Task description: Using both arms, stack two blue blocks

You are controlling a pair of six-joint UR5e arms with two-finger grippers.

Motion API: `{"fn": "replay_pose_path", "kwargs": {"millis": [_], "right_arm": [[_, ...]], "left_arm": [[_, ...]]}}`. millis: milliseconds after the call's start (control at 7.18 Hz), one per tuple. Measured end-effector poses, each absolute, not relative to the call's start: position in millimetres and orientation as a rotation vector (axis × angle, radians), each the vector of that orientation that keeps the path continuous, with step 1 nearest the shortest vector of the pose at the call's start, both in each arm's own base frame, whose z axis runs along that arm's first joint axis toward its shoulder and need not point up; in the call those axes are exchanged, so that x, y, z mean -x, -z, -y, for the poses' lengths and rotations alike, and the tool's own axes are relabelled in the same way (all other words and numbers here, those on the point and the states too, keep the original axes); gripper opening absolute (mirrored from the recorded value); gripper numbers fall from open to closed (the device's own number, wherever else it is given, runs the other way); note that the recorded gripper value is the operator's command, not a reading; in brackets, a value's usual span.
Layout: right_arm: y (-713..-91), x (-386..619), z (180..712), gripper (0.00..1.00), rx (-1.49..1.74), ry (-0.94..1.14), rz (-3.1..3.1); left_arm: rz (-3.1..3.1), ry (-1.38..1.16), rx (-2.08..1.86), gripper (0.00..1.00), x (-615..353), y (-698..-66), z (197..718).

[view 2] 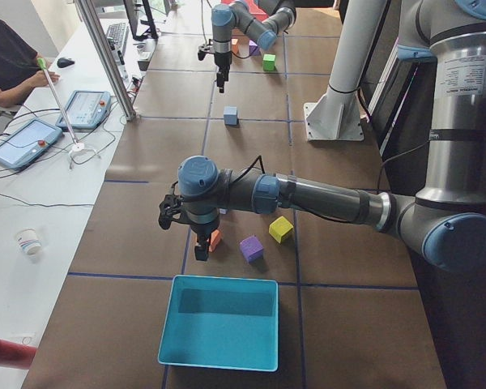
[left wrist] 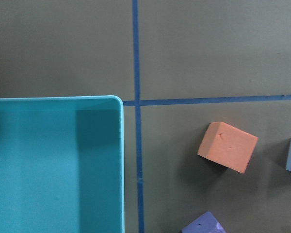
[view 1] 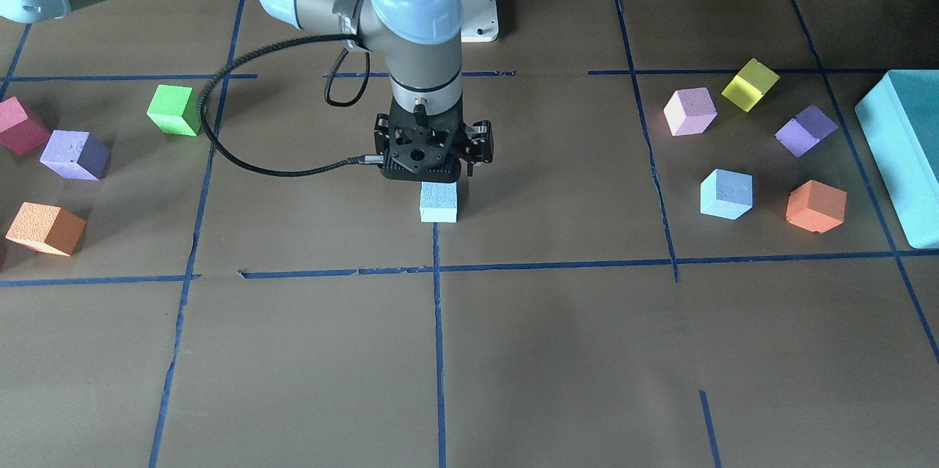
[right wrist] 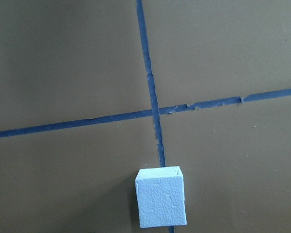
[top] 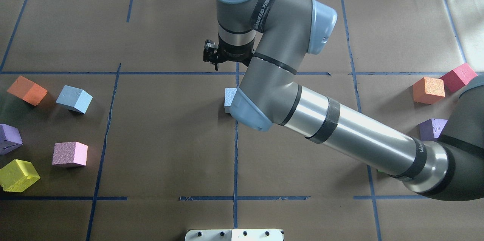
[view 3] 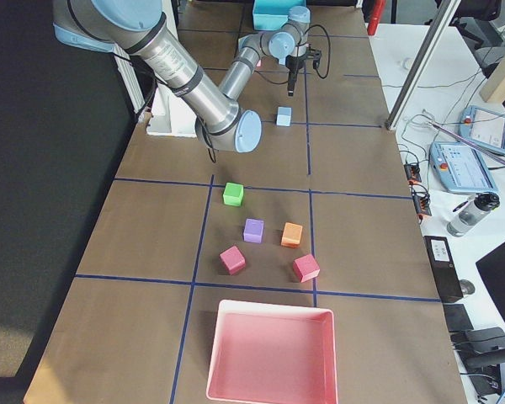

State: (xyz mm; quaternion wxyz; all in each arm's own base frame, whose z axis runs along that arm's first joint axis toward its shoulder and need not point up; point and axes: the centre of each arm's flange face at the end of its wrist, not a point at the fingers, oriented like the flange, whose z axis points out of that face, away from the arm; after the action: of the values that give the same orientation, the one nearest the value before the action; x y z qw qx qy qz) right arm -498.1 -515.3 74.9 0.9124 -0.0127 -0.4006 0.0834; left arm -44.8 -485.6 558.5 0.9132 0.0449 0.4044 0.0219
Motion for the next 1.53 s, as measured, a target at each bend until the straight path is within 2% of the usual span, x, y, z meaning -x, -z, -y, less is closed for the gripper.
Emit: {"fn": "replay_pose_path", "kwargs": {"millis": [278,557,696,1114,1532], "right_arm": [[-81.8,407.8,510.8,1.00,-0.018,-0.162,0.817],[-137.8,302.1,514.4,1.00,-0.097,-0.070,0.765],[-170.5,249.3,523.9,1.00,-0.108,-0.019,0.760],[-268.9,136.7,534.6,1.00,-0.122,0.107,0.738],[-332.0,71.1,533.2,1.00,-0.109,0.139,0.716]], "left_arm": [[-0.851,-0.124,-0.133,1.00,-10.2,-495.4,492.8],[-0.862,-0.229,-0.196,1.00,-73.3,-424.8,507.3],[-0.818,-0.297,-0.211,1.00,-115.7,-410.1,510.7],[-0.793,-0.303,-0.230,1.00,-211.0,-450.5,521.3],[-0.816,-0.285,-0.214,1.00,-256.5,-499.5,519.9]]}}
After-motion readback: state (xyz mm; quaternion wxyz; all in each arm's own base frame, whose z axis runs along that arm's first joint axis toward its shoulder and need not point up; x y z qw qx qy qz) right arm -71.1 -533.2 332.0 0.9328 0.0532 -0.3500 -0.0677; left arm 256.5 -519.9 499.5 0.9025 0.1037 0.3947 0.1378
